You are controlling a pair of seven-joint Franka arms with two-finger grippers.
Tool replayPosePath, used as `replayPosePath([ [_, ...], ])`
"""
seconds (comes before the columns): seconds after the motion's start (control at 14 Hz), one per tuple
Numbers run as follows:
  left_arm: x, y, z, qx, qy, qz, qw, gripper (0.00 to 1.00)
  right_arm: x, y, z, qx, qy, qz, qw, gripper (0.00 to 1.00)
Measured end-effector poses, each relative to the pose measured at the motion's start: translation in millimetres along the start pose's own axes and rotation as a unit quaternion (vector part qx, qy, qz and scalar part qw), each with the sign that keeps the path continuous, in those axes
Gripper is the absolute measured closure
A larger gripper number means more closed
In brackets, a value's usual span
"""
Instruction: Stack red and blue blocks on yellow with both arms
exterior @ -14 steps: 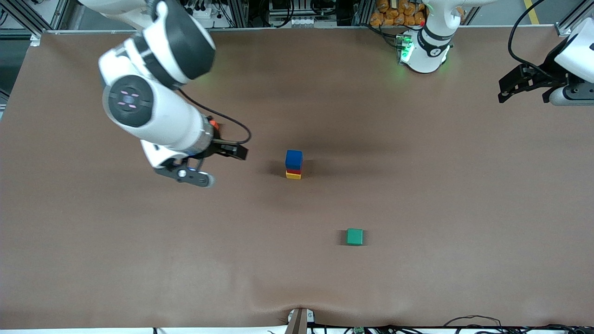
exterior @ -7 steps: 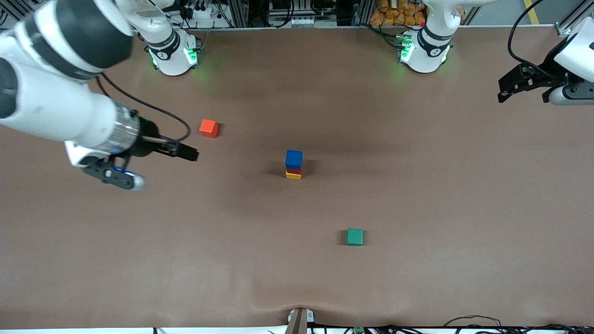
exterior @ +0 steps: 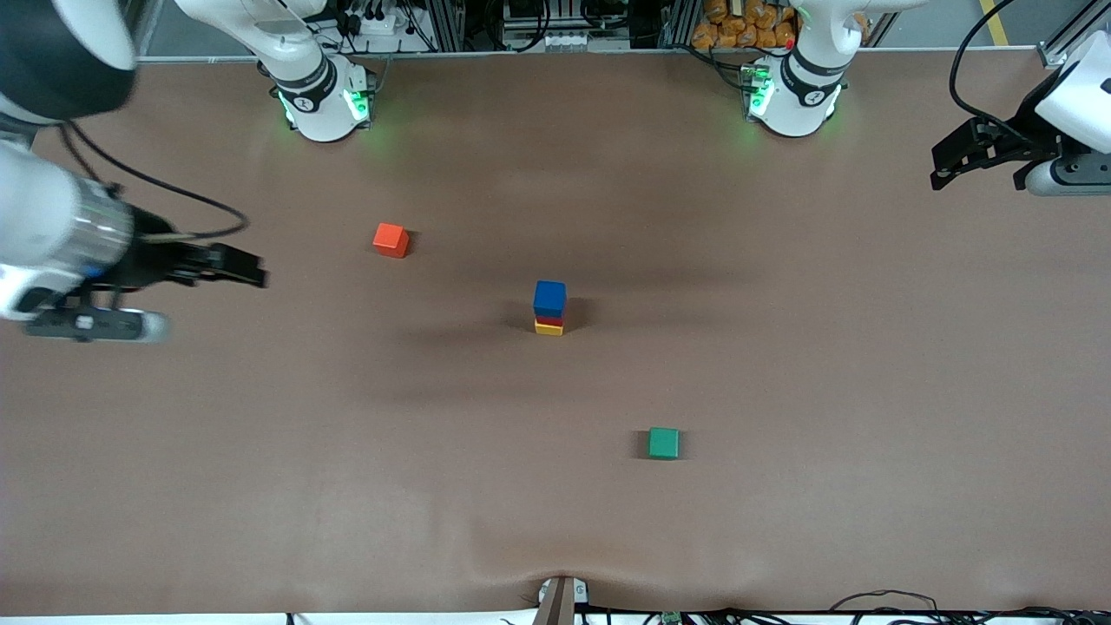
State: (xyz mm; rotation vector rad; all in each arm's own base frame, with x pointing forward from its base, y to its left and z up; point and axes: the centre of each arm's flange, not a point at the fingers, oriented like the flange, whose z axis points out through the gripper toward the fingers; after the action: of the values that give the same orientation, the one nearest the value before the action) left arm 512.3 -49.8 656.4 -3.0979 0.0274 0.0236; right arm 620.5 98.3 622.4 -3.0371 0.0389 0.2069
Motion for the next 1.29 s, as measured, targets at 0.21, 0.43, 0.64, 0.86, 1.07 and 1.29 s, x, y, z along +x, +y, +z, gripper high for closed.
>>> replayPosePath([
  [0.21,-0.9,7.0,0.1,0.001,-0.001,0.007,1.0,0.0,-24.0,18.8,-31.0,-0.019,0.016,-0.003,1.0,0.0],
  [0.43,-3.9,17.4,1.7,0.003,-0.01,0.015,1.0,0.0,-47.8,28.3,-45.5,-0.028,0.022,0.001,0.999,0.0],
  [0.64,-4.6,20.7,3.2,0.004,-0.013,0.018,1.0,0.0,-75.4,49.8,-53.3,-0.033,0.023,-0.005,0.999,0.0],
  [0.86,-4.6,20.6,3.4,0.004,-0.014,0.018,1.0,0.0,-95.0,62.1,-48.3,-0.034,0.026,-0.014,0.999,0.0],
  [1.07,-4.6,20.4,3.9,0.004,-0.014,0.018,1.0,0.0,-95.9,62.0,-37.5,-0.039,0.025,-0.018,0.999,0.0],
  [1.29,-4.4,18.7,4.4,0.004,-0.015,0.016,1.0,0.0,-92.1,57.4,-33.7,-0.042,0.034,-0.023,0.998,0.0],
])
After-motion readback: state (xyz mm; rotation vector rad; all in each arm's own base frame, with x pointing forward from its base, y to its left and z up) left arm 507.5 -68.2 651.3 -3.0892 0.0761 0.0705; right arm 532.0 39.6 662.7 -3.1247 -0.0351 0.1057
